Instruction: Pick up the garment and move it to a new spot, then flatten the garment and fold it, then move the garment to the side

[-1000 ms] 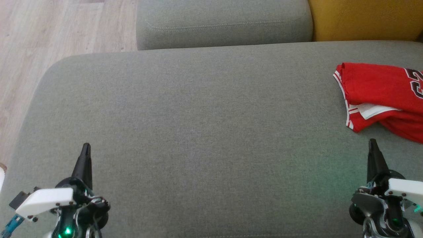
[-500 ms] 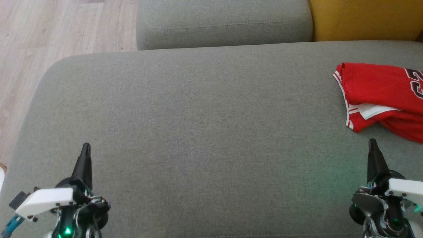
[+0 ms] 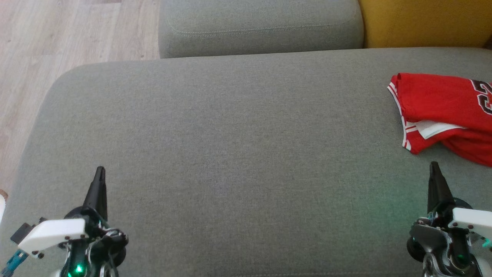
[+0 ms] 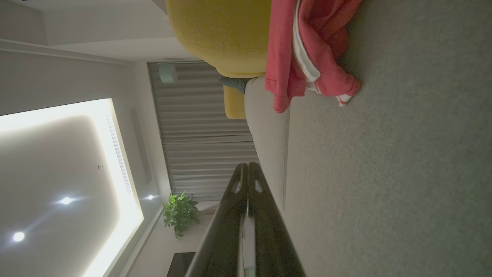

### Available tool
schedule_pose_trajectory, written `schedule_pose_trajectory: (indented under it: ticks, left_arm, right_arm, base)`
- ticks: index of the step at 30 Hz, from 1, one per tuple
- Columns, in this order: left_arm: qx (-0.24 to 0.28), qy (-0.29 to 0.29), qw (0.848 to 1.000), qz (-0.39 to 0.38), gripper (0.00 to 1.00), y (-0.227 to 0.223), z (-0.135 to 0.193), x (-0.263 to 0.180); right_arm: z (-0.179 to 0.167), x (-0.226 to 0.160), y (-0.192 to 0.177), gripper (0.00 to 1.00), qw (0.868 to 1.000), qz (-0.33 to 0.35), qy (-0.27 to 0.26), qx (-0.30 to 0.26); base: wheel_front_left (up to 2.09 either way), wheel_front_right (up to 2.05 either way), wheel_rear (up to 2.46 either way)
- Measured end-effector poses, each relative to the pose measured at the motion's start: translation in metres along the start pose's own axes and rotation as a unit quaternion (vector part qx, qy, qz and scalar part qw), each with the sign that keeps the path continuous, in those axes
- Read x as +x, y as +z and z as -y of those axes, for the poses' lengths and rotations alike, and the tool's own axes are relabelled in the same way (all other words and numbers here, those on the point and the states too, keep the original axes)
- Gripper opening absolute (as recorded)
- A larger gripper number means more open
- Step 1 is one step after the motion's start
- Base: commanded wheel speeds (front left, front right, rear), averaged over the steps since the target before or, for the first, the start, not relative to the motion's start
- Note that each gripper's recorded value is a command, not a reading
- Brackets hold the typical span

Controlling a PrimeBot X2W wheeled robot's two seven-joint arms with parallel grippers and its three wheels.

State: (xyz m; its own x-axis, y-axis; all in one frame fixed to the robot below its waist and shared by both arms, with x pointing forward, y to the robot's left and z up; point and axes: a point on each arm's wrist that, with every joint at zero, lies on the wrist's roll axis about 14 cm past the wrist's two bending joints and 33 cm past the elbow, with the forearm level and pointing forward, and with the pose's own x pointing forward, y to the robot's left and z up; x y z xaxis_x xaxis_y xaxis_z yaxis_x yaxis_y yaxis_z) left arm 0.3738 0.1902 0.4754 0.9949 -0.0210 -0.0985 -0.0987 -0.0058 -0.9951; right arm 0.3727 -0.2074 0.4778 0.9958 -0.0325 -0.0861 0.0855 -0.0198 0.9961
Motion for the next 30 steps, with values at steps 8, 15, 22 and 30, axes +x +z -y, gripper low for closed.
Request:
schedule_pose_trajectory:
  ticks: [8,15,22,30]
  left_arm:
    - [0.0,0.0,1.0,0.0,0.0,0.0,0.0,0.0]
    - [-0.001,0.0,1.0,0.0,0.0,-0.0002,0.0,0.0]
    - [-0.001,0.0,1.0,0.0,0.0,-0.0002,0.0,0.0]
    - [-0.001,0.0,1.0,0.0,0.0,-0.0004,0.0,0.0]
  right_arm:
    - [0.0,0.0,0.0002,0.0,1.0,0.0,0.0,0.001]
    - [0.0,-0.0001,0.0003,0.0,1.0,0.0,0.0,0.001]
    - [0.0001,-0.0001,0.0003,0.0,1.0,0.0,0.0,-0.001]
    - [0.0001,-0.0001,0.0003,0.0,1.0,0.0,0.0,-0.001]
  base:
    - [0.0,0.0,0.0]
    - [0.0,0.0,0.0]
    - [0.0,0.0,0.0]
    - [0.0,0.0,0.0]
